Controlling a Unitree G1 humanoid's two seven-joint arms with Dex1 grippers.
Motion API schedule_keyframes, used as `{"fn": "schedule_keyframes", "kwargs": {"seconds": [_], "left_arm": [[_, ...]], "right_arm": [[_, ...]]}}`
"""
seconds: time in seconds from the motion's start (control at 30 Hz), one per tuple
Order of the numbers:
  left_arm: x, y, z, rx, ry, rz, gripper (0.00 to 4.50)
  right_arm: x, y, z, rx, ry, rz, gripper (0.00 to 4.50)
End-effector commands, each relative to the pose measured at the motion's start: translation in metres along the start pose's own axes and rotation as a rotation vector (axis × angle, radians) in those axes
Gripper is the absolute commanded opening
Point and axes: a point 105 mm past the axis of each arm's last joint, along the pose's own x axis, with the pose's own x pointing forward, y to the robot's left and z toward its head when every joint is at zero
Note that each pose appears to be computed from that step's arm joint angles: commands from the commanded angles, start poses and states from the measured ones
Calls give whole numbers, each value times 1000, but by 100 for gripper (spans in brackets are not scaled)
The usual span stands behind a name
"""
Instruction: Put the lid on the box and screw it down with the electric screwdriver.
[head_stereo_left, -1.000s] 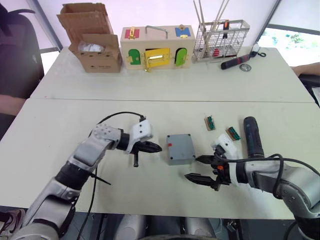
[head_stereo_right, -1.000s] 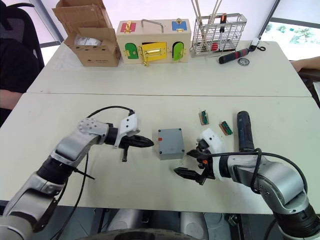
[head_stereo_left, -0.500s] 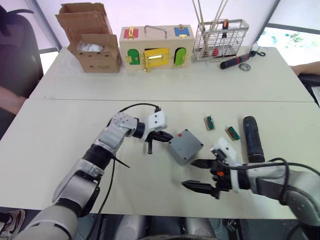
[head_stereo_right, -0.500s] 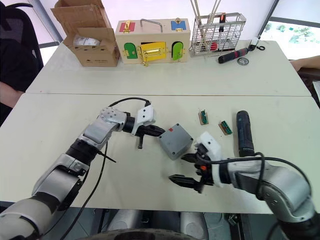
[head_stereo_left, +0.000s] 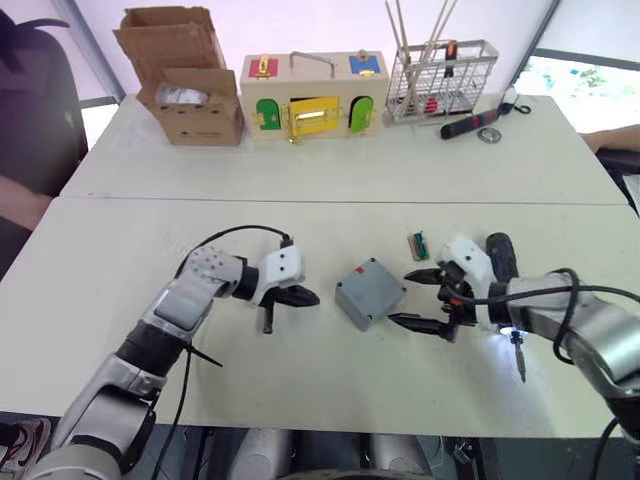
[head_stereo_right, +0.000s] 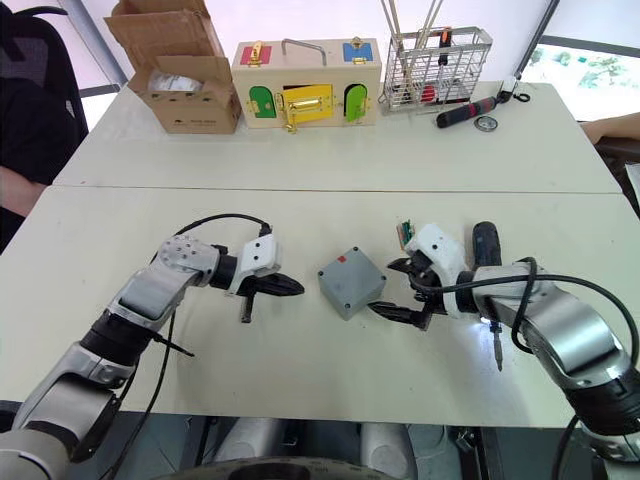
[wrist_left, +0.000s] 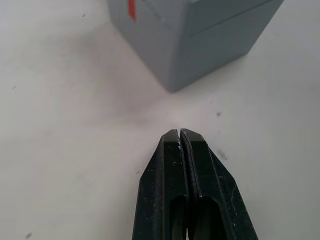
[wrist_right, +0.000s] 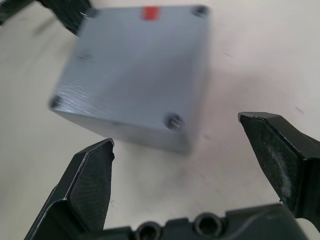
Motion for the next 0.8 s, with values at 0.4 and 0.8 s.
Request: {"fn": "schedule_keyframes", "kwargs": {"seconds": [0.4,0.8], "left_arm": [[11,-1,20,25,-58,28,0],[1,14,19,22,-53,73,0]], "right_arm": [[8,41,4,22,-39,161,447],[-9,23,-3,33,34,44,447]]}}
